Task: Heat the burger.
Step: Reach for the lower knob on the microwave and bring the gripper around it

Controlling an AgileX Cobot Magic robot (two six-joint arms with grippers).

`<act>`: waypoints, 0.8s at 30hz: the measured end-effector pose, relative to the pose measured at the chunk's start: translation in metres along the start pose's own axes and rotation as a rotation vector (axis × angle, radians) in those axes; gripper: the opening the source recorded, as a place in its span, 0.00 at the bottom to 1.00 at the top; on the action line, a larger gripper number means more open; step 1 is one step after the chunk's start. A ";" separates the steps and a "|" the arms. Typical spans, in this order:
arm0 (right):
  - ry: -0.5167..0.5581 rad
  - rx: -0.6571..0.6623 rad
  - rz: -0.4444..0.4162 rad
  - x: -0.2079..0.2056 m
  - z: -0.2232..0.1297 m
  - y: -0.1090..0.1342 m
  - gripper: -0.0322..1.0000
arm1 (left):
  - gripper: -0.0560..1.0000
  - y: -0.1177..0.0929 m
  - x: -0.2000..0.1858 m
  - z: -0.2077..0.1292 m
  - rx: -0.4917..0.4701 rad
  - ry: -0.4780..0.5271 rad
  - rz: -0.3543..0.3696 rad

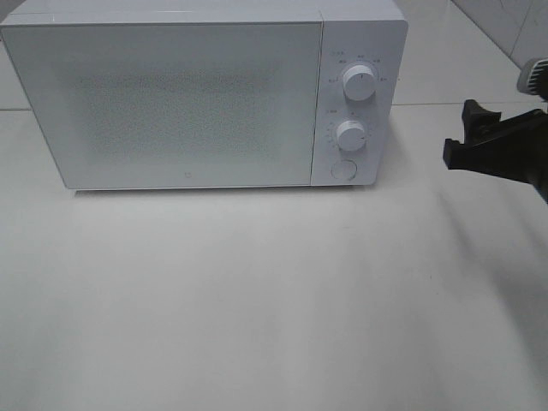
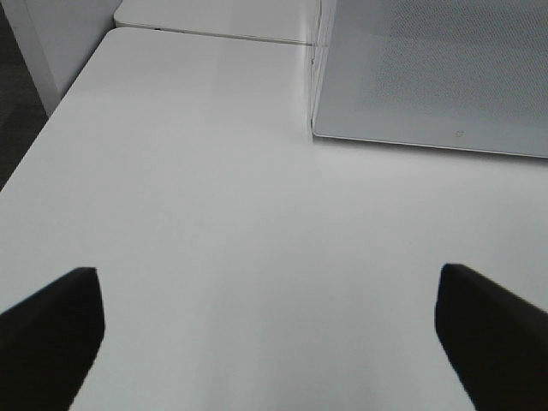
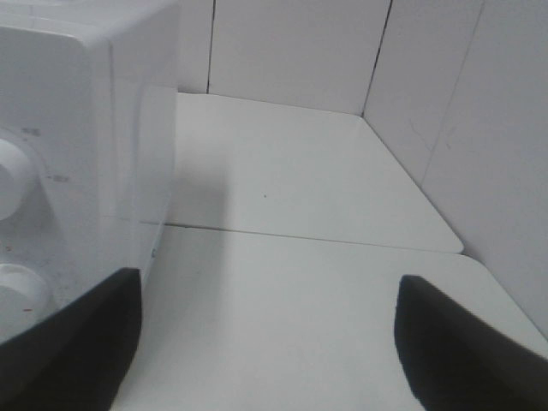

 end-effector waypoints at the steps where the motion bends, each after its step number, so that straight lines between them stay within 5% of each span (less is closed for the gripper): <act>1: 0.000 0.000 0.000 0.000 0.000 0.000 0.77 | 0.97 0.000 0.000 0.000 0.000 0.000 0.000; 24: 0.057 0.035 0.039 0.019 -0.024 0.076 0.77 | 0.97 0.000 0.000 0.000 0.000 0.000 0.000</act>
Point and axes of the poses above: a point on each arm's last joint axis where the gripper is mounted, x pointing out along that axis toward the gripper, y along the wrist's bending axis when the last joint is at zero, z = x × y, the point moved 1 cm from there along x, pointing out along that axis toward the gripper, and after that the axes turned 9 degrees about x, right-handed, at the moved point
